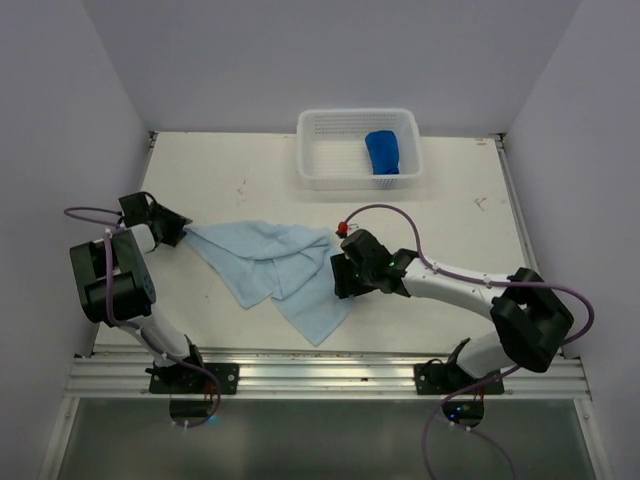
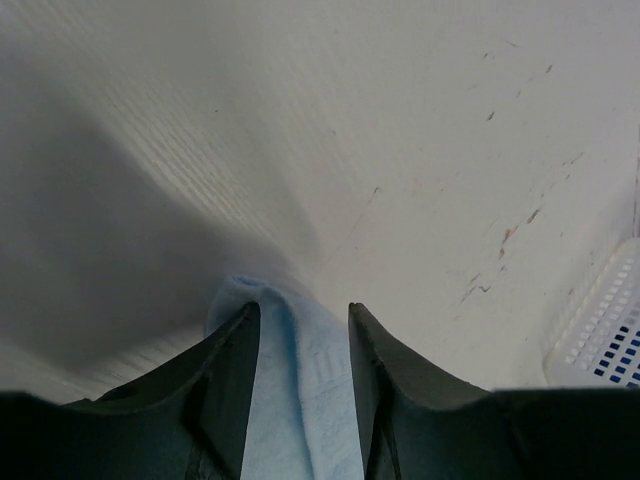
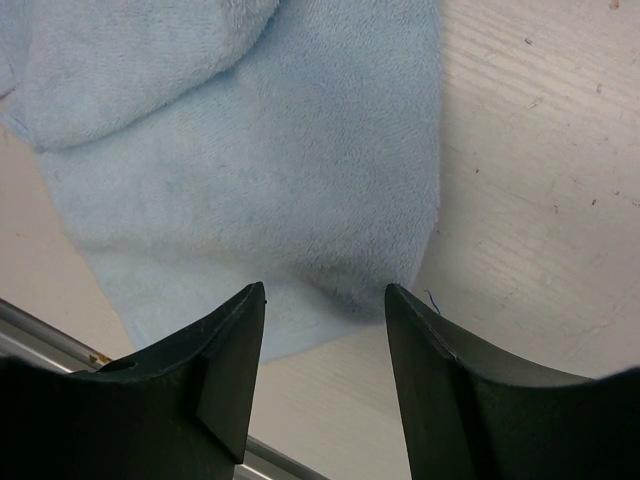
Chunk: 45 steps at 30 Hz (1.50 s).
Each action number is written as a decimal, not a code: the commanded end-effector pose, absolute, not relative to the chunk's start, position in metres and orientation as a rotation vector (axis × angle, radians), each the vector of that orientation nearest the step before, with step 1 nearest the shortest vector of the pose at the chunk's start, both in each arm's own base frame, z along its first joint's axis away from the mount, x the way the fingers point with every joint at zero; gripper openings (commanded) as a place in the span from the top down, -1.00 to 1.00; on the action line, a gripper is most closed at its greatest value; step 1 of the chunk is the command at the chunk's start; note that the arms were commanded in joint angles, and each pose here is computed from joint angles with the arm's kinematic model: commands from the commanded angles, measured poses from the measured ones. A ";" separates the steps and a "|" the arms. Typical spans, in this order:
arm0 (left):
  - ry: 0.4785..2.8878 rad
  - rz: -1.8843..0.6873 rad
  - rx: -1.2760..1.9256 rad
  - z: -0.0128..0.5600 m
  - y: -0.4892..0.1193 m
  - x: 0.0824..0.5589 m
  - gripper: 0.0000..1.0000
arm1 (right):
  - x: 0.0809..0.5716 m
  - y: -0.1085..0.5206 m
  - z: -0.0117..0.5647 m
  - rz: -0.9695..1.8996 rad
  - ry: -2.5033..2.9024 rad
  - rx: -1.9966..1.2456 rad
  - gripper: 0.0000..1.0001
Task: Roll the towels
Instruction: Flatten the towel
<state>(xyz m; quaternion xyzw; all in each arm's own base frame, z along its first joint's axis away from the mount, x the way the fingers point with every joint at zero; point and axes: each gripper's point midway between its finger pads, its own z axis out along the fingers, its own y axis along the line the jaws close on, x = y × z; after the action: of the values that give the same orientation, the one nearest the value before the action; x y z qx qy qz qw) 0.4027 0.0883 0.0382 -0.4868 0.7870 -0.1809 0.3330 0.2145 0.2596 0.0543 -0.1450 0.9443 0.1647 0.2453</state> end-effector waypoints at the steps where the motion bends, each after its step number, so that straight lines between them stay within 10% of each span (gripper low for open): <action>1: 2.028 -0.503 -1.294 0.031 0.089 0.407 0.13 | 0.221 0.259 0.065 0.481 2.523 -0.396 -0.10; 8: 2.074 -0.443 -1.279 0.020 0.093 0.400 0.28 | 0.224 0.257 0.064 0.498 2.524 -0.373 -0.08; 17: 2.147 -0.379 -1.271 0.002 0.096 0.390 0.99 | 0.223 0.252 0.067 0.498 2.520 -0.367 -0.05; 34: 1.798 -0.538 -0.826 0.200 0.062 0.425 1.00 | 0.229 0.244 0.102 0.485 2.455 -0.314 0.00; 45: 1.846 -0.536 -0.600 0.222 -0.004 0.344 1.00 | 0.245 0.265 0.122 0.586 2.407 -0.237 0.13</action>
<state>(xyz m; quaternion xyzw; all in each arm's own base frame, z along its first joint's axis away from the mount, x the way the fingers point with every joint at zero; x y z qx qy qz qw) 0.3701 0.0146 0.2316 -0.2833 0.7513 -0.2336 0.5484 0.2266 0.2494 0.0952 -0.1130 0.9311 0.1916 0.2890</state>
